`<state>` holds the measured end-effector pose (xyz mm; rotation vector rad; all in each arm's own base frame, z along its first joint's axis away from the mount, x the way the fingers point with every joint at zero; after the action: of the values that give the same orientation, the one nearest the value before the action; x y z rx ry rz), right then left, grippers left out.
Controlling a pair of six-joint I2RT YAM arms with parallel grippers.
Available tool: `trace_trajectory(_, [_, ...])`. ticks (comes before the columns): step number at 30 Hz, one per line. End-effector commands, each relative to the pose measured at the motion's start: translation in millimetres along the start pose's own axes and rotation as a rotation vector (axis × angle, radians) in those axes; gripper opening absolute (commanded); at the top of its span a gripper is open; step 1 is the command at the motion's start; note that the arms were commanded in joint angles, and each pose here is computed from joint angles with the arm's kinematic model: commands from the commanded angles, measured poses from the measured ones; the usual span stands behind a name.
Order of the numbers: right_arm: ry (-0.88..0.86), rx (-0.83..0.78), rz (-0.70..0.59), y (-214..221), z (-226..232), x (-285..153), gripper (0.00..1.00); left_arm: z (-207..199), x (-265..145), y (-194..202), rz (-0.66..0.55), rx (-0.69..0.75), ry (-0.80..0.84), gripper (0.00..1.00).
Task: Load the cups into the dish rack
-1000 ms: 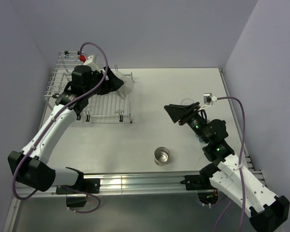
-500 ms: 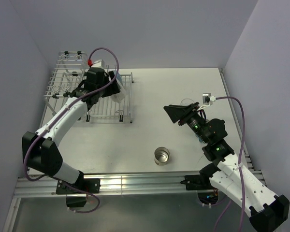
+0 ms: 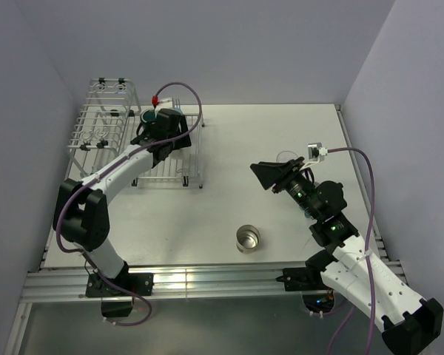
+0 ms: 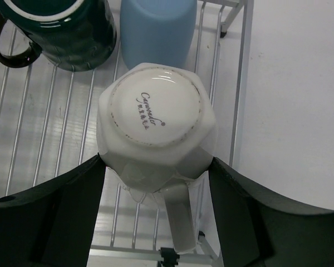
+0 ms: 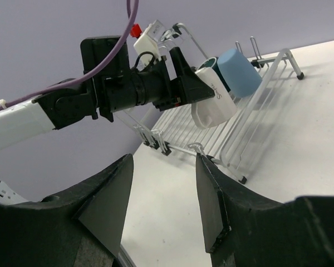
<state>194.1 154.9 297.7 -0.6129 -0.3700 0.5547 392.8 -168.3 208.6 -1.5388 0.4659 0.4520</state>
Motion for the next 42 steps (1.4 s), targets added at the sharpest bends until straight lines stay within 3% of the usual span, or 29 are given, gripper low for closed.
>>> trace_trajectory(1, [-0.016,-0.045,-0.031,-9,8,-1,0.56,-4,-3,-62,-0.242,-0.066,-0.038,0.0])
trace_trajectory(31, [0.035,-0.094,-0.045,-8,-2,-11,0.56,-26,36,-15,-0.323,-0.056,-0.142,0.01])
trace_trajectory(35, [0.044,-0.097,-0.049,-9,-3,-12,0.56,-28,38,-6,-0.308,-0.049,-0.148,0.11])
trace_trajectory(42, [0.055,-0.104,-0.047,-9,-3,-15,0.56,-30,35,3,-0.291,-0.055,-0.159,0.48])
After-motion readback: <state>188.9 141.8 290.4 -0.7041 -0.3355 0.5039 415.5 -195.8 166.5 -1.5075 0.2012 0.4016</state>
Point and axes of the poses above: each gripper's point midway between its finger pads, its own x axis out along the fingers, its own z axis along the line the jaws close on, y = z × x, the point moved 6 cm from there along -x, back along the fingers, and after that the axes turned 10 degrees about x, right-handed, at the moved point
